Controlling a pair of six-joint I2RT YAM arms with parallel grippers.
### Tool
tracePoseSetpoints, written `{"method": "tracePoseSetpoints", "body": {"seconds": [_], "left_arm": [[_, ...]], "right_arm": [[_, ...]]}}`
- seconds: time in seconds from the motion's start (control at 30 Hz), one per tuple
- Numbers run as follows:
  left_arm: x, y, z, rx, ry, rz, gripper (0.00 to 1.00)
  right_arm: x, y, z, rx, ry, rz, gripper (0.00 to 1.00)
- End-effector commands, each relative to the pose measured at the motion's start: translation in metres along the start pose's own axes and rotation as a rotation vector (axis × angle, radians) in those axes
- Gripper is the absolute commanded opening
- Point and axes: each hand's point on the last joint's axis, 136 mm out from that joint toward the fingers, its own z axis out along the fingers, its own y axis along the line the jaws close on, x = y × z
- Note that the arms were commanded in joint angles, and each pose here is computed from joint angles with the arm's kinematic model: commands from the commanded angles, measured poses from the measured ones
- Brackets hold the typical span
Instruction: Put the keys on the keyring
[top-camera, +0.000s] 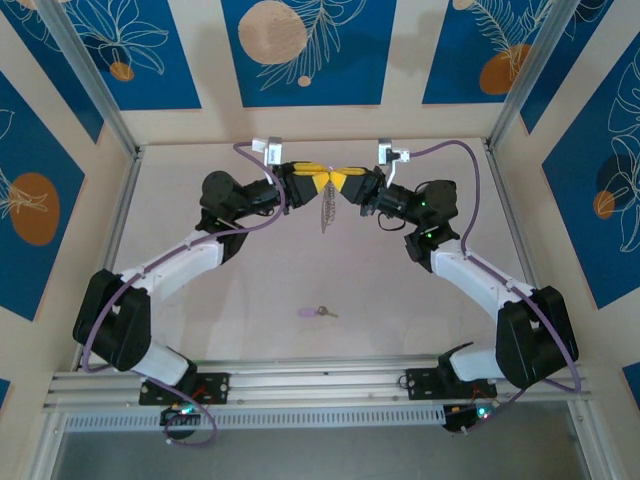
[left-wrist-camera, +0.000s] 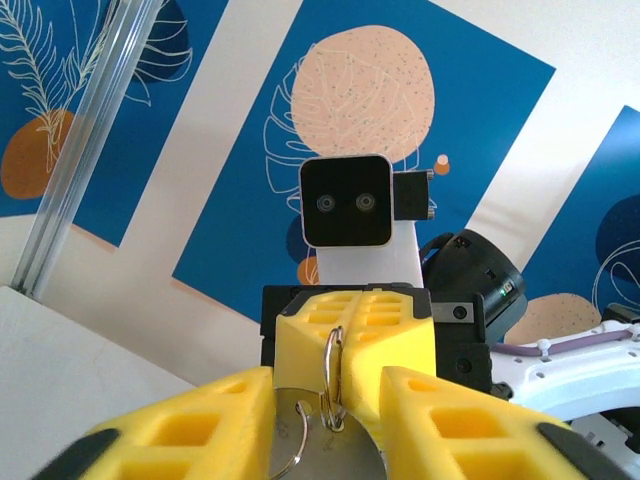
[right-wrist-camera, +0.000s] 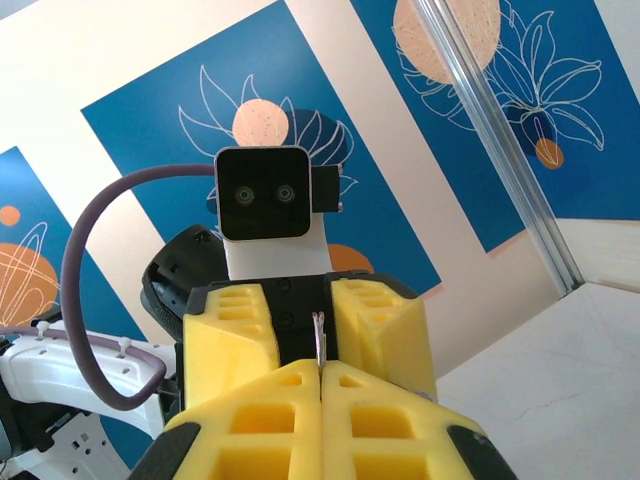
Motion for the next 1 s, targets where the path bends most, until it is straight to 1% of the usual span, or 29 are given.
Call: {"method": "tracePoseSetpoints", "body": {"seconds": [0.0,0.03,0.13,0.37,0.57,0.8,0.97], "left_arm": [[-0.0025,-0.0078,0.0001,0.021,-0.020,0.038,0.24],[-0.0034,-0.0085,0.0004,0.024,-0.022,0.039,0.22],[-0.0046,-0.0084,0.0012,0.027,-0.026,0.037,0.22],[-0.0089,-0.0095,0.0029,0.033,-0.036,0.043,0.28],[-0.0099,-0.0086,0.0041,0.039,-0.041,0.043,0.27],[-0.0112,-0.0070,0.0058,0.043,-0.047,0.041,0.21],[-0.0124,-0.0067,0.0066,0.044,-0.054,0.042,0.20]], "right_arm": [[-0.0113,0.0057,-0.0032,0.005,-0.049,-0.030,0.00],[-0.0117,0.0066,-0.0032,0.003,-0.049,-0.031,0.00],[-0.0104,0.0066,-0.0030,0.000,-0.043,-0.029,0.00],[-0.0086,0.0083,-0.0026,-0.010,-0.032,-0.030,0.00],[-0.0081,0.0090,-0.0028,-0.012,-0.029,-0.031,0.00],[-0.0072,0.0085,-0.0029,-0.013,-0.026,-0.030,0.00],[-0.0063,0.0076,-0.0033,-0.011,-0.025,-0.028,0.00]]}}
